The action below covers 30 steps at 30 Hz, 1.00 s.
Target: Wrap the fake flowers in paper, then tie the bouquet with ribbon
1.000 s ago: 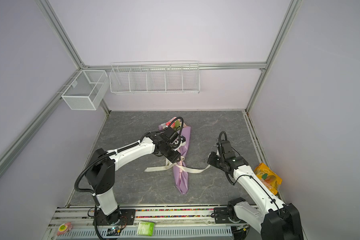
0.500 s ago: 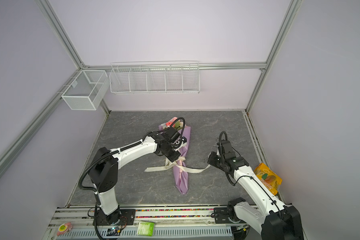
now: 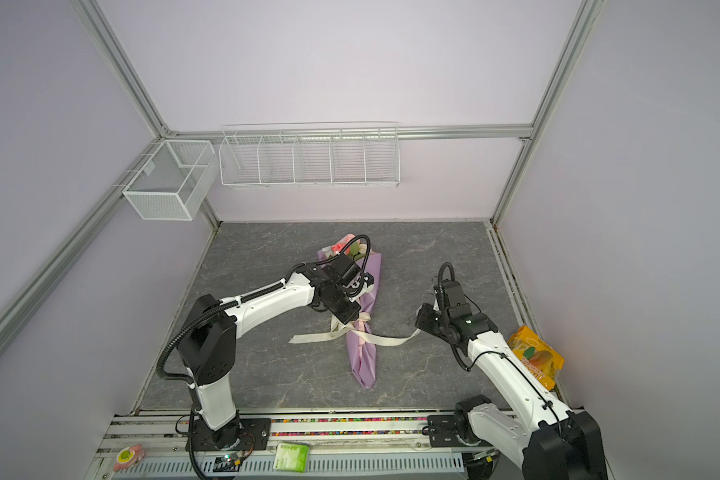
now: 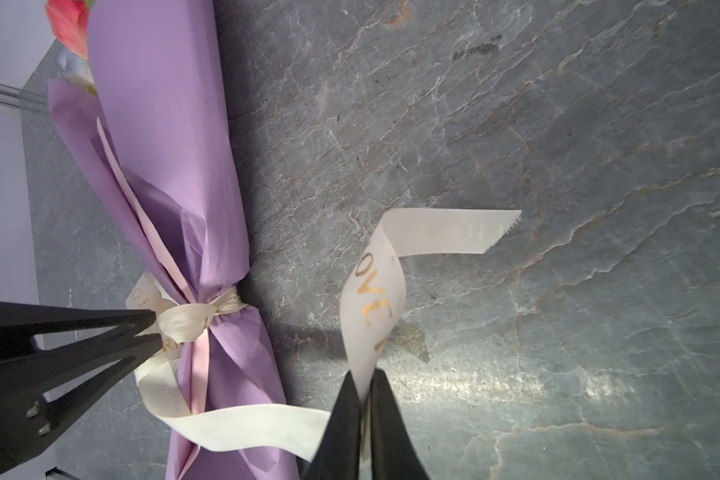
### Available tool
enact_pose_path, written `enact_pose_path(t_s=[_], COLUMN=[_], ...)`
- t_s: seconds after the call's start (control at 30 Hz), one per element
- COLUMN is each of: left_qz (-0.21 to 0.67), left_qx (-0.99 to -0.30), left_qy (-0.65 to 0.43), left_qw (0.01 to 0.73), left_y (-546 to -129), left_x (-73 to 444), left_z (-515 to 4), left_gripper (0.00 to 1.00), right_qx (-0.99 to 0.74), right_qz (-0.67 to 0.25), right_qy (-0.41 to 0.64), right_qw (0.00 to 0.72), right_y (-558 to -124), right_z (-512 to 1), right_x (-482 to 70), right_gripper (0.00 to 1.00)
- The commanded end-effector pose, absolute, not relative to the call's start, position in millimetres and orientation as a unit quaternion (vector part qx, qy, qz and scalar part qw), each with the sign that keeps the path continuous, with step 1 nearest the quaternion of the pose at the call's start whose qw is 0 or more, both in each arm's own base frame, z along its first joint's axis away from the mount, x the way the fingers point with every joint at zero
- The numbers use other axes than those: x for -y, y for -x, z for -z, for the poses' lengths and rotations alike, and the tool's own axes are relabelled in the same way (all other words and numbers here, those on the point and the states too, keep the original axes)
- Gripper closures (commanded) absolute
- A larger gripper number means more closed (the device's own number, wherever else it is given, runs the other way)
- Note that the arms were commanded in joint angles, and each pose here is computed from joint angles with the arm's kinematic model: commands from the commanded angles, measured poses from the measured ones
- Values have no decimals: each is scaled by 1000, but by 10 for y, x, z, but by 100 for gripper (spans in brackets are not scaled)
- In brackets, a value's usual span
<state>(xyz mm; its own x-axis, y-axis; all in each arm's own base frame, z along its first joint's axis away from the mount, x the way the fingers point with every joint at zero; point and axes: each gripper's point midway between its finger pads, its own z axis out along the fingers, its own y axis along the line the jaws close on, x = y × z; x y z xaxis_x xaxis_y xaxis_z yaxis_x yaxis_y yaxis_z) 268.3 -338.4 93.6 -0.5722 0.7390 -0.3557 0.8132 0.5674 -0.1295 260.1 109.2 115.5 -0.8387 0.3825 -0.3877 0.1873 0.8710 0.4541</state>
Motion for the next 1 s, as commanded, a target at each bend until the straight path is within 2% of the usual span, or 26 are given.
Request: enact_pose_path(t_s=[0.0, 0.2, 0.4, 0.73, 0.83, 0.97], left_qz=[138, 132, 138, 136, 131, 132], left_qx=[-870, -869, -865, -865, -866, -863], left_qy=[-453, -458, -463, -467, -467, -469], left_qw=[136, 133, 135, 124, 119, 131], left_y=[-2706, -2714, -2702, -2711, -2714, -2716], left_x=[3428, 3427, 3446, 3472, 3456, 3450], left_z=[-962, -907, -942, -877, -896, -990], left_gripper=[69, 67, 71, 68, 73, 86], right_qx=[-934, -935, -935, -936, -936, -936], right_qz=[-210, -211, -213, -213, -212, -210], right_qy=[-152, -151, -151, -149, -149, -150], right_qw=[244, 242, 239, 240, 239, 239], right_y=[-2640, -2642, -2661, -2658, -2654, -2660], right_z=[-1201, -1192, -1168, -1172, -1167, -1160], right_x=[-1115, -1122, -1138, -1139, -1135, -1130], right_gripper=[88, 88, 88, 88, 88, 88])
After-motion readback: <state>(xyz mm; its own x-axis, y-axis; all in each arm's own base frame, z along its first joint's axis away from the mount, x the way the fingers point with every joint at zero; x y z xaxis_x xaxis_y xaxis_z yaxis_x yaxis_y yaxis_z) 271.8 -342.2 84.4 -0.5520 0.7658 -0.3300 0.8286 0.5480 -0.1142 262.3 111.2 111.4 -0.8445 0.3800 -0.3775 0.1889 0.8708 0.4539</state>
